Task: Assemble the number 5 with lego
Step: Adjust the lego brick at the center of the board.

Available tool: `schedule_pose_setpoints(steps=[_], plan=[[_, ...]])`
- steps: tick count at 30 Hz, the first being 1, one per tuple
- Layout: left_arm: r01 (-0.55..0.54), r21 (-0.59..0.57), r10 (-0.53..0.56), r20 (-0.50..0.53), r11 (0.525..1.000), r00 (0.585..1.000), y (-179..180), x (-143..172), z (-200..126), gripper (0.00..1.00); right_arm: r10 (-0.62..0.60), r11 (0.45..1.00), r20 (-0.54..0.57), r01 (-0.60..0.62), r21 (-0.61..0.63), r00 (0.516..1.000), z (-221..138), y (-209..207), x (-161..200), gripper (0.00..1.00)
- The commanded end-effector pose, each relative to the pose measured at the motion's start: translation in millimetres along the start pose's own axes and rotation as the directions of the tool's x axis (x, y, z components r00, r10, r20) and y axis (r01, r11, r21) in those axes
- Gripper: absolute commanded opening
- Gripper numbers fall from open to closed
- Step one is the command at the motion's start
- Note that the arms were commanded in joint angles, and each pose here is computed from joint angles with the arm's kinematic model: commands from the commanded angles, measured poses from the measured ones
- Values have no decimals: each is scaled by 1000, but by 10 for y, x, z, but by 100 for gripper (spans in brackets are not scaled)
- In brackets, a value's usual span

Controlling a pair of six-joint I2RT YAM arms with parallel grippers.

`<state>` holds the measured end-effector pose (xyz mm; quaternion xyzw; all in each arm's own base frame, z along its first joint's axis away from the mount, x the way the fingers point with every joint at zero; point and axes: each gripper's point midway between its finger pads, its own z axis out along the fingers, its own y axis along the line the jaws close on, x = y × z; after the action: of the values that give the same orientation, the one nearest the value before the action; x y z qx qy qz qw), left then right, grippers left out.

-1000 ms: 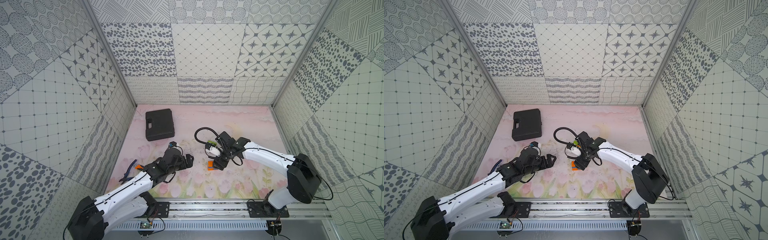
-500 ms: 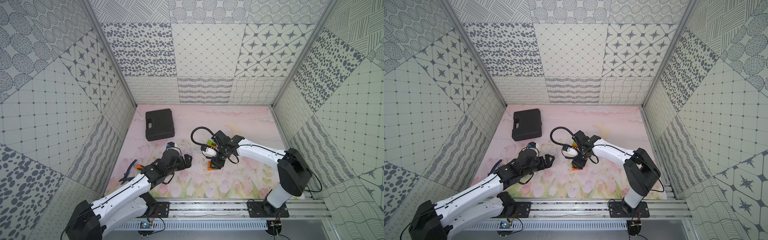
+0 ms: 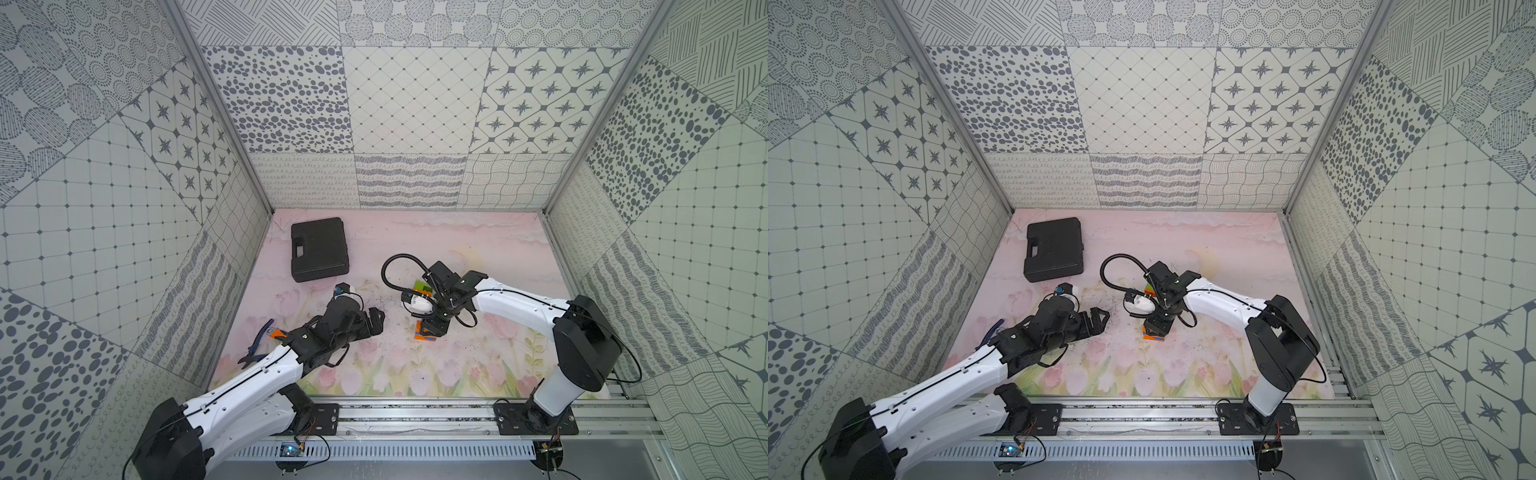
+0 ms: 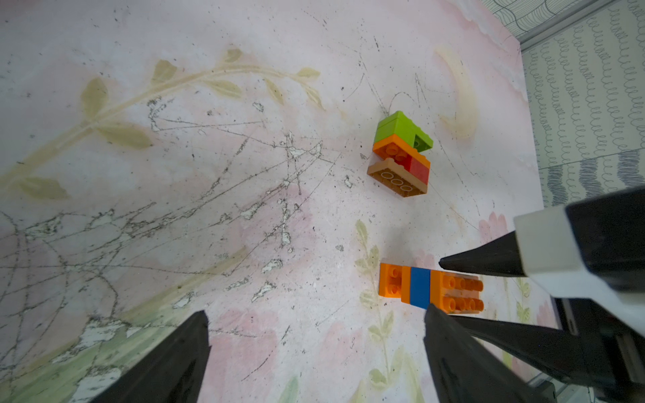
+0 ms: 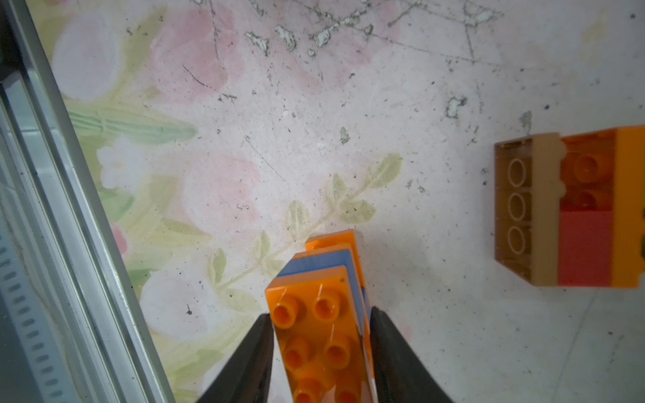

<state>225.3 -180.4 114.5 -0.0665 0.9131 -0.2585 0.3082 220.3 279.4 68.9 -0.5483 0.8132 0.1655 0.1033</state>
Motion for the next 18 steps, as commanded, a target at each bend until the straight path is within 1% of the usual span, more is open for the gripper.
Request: schedule_pose_setpoints(steps=[1, 4, 10, 13, 18], plan=[[-3, -12, 4, 4, 1000, 1000, 4, -22, -7, 99, -10, 1000, -18, 10, -24, 1000, 84, 37, 52, 47], [-7, -11, 7, 1, 1000, 1000, -7, -24, -4, 99, -2, 1000, -8, 2, 1, 1000, 79, 0, 38, 47], [-11, -10, 11, 11, 1000, 1000, -18, -49, -3, 99, 3, 1000, 47, -1, -31, 999, 9, 69, -71, 36], [-11, -11, 12, 10, 1000, 1000, -28, -58, -13, 99, 17, 996, 81, -10, -86, 997, -39, 163, -156, 33], [-3, -30, 3, 14, 1000, 1000, 30, -46, -39, 99, 26, 970, 133, 7, -241, 991, -63, 402, -303, 35]])
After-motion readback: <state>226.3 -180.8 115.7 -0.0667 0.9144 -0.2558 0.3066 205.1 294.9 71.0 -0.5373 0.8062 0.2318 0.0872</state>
